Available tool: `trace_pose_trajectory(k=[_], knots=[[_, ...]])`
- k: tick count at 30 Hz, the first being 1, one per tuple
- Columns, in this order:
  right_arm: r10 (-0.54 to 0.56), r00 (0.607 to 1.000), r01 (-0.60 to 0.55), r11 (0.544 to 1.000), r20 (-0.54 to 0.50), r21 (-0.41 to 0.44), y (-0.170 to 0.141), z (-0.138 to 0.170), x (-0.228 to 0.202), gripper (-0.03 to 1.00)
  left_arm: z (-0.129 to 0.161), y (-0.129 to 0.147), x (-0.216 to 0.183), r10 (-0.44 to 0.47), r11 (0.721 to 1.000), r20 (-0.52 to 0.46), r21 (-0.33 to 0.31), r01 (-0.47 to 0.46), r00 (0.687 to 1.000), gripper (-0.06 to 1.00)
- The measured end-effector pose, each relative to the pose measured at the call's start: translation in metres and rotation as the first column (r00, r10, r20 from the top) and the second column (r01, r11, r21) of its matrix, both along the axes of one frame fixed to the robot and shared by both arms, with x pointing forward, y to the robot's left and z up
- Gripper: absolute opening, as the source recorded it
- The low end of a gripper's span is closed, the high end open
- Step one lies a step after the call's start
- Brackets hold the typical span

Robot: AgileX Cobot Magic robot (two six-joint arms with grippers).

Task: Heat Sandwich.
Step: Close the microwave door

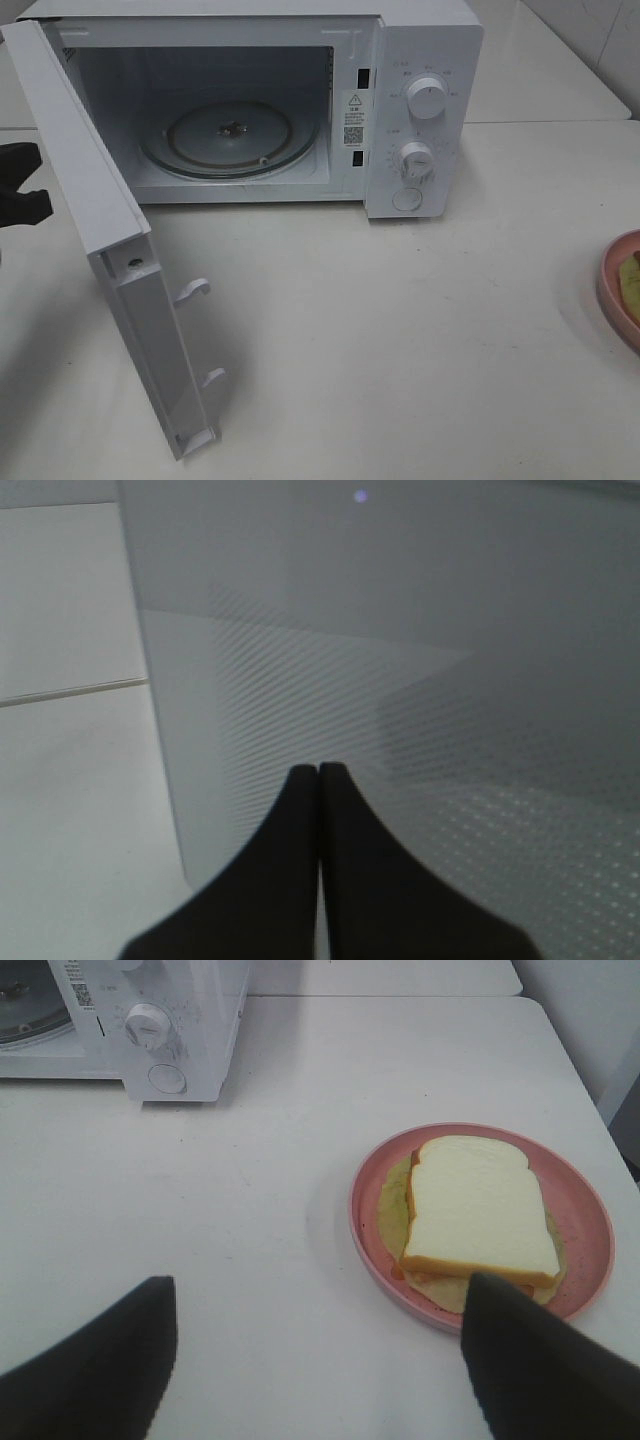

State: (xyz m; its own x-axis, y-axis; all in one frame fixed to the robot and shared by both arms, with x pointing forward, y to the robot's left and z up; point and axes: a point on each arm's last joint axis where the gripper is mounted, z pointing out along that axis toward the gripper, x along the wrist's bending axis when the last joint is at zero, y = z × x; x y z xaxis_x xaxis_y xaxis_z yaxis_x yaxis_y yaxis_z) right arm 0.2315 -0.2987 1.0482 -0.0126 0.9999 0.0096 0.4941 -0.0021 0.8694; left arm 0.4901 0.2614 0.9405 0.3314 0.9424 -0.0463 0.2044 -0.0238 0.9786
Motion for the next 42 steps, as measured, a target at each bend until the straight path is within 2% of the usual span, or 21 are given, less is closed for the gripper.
trace_pose_trajectory(k=[1,4,8,9,12,31,42], knots=[[0.0,1.0,0.0,1.0,0.0,0.0,0.0,0.0,0.0,0.76,-0.002,-0.006,0.003,-0.03,1.0,0.0,-0.002,0.03,1.0,0.0],[0.0,1.0,0.0,1.0,0.0,0.0,0.0,0.0,0.0,0.76,-0.004,-0.01,0.006,-0.038,0.999,-0.012,-0.01,0.038,0.999,0.0],[0.0,1.0,0.0,1.0,0.0,0.0,0.0,0.0,0.0,0.76,-0.005,-0.025,0.012,-0.092,0.996,-0.006,-0.009,0.092,0.996,0.0],[0.0,1.0,0.0,1.0,0.0,0.0,0.0,0.0,0.0,0.76,-0.004,-0.034,0.014,-0.137,0.991,0.006,-0.005,0.137,0.991,0.0],[0.0,1.0,0.0,1.0,0.0,0.0,0.0,0.0,0.0,0.76,-0.003,-0.046,0.018,-0.173,0.985,0.022,-0.01,0.174,0.985,0.0],[0.0,1.0,0.0,1.0,0.0,0.0,0.0,0.0,0.0,0.76,0.007,-0.094,0.041,-0.193,0.977,0.072,-0.08,0.199,0.979,0.0],[0.0,1.0,0.0,1.0,0.0,0.0,0.0,0.0,0.0,0.76,0.005,-0.133,0.053,-0.276,0.954,0.097,-0.089,0.285,0.956,0.0]])
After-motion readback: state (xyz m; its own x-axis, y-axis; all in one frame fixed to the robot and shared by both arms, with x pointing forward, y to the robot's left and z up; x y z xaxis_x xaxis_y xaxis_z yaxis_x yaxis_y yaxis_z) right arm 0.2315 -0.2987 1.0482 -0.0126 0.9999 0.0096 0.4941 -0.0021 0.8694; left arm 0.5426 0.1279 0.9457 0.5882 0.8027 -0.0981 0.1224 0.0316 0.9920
